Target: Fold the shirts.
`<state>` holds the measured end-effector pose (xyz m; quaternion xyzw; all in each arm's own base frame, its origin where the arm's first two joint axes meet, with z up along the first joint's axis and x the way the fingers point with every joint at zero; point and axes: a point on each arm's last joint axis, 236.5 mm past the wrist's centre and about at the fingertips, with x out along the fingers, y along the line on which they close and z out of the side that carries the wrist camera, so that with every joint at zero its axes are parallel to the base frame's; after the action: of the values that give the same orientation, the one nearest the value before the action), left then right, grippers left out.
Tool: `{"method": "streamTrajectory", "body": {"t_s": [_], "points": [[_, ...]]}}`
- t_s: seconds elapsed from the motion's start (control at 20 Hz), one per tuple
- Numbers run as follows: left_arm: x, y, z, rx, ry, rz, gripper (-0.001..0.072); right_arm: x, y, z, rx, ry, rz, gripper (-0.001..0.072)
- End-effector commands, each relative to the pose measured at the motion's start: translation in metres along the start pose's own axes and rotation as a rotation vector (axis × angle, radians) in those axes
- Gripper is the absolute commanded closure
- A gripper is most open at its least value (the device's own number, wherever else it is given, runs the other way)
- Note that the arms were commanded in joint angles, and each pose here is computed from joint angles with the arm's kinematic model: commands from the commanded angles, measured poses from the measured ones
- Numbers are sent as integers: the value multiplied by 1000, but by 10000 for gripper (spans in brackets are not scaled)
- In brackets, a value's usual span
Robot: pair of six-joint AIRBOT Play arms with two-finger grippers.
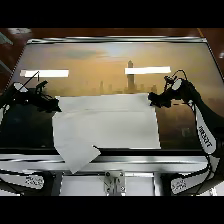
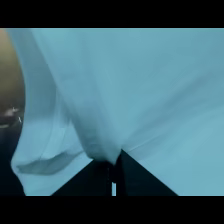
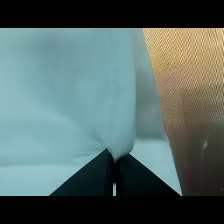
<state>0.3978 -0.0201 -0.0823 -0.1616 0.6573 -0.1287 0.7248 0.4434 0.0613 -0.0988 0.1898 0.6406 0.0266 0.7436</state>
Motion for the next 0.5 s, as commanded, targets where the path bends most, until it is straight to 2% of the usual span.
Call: {"method": "streamTrajectory", "body": {"t_s": [0.0,0.3,0.35,0.4,0.45], "points": [[1,14,-11,-13,49,54,670,1,-11,-2,13,12,-38,653],[12,6,0,5,15,62,668,0,-14,-2,33,11,-49,652],[13,6,-1,4,20,60,631,0,-13,-2,41,11,-45,617],[12,6,-1,4,24,59,554,0,-11,-2,47,12,-37,492],[8,7,-1,1,28,56,419,0,-8,-3,54,16,-25,259]]}}
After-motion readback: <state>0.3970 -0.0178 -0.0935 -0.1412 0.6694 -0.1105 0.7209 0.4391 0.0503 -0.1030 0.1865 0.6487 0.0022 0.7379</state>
